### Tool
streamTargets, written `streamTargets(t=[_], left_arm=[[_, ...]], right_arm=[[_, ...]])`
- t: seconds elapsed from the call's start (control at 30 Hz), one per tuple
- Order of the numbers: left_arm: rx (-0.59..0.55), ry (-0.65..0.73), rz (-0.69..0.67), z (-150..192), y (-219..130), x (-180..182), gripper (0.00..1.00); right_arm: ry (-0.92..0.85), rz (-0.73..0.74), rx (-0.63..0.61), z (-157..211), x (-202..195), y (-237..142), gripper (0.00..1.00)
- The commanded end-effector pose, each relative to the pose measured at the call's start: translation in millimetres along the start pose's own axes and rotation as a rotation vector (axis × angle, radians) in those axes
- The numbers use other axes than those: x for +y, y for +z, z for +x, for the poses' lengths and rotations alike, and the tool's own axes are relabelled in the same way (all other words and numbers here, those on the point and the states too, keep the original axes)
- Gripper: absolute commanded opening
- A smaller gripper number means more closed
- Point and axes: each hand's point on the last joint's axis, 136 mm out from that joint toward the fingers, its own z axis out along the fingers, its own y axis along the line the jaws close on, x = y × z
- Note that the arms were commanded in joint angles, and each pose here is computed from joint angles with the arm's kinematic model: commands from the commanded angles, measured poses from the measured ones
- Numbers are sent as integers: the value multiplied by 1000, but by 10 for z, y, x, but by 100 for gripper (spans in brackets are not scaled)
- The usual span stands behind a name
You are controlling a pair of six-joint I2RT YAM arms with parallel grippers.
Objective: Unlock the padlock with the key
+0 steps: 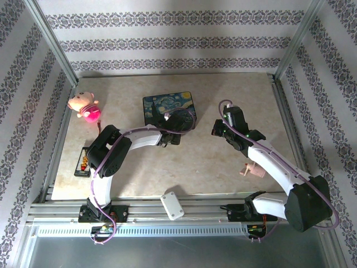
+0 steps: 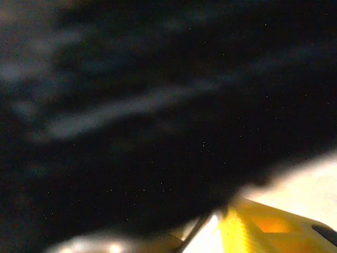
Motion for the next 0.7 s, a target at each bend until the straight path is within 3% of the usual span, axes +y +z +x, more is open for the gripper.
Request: streamTargets(t=[0.0,0.4,0.67], left_arm=[[-20,5,26,-21,-89,-99,53],[-24,-39,-58,11,-78,48,47],[-19,-50,-31,17,-75,1,40]], right_arm=[[2,7,-24,-98,40,-36,0],[0,13,-22,-61,21,-48,0],[4,18,-17,-40,7,-15,0]])
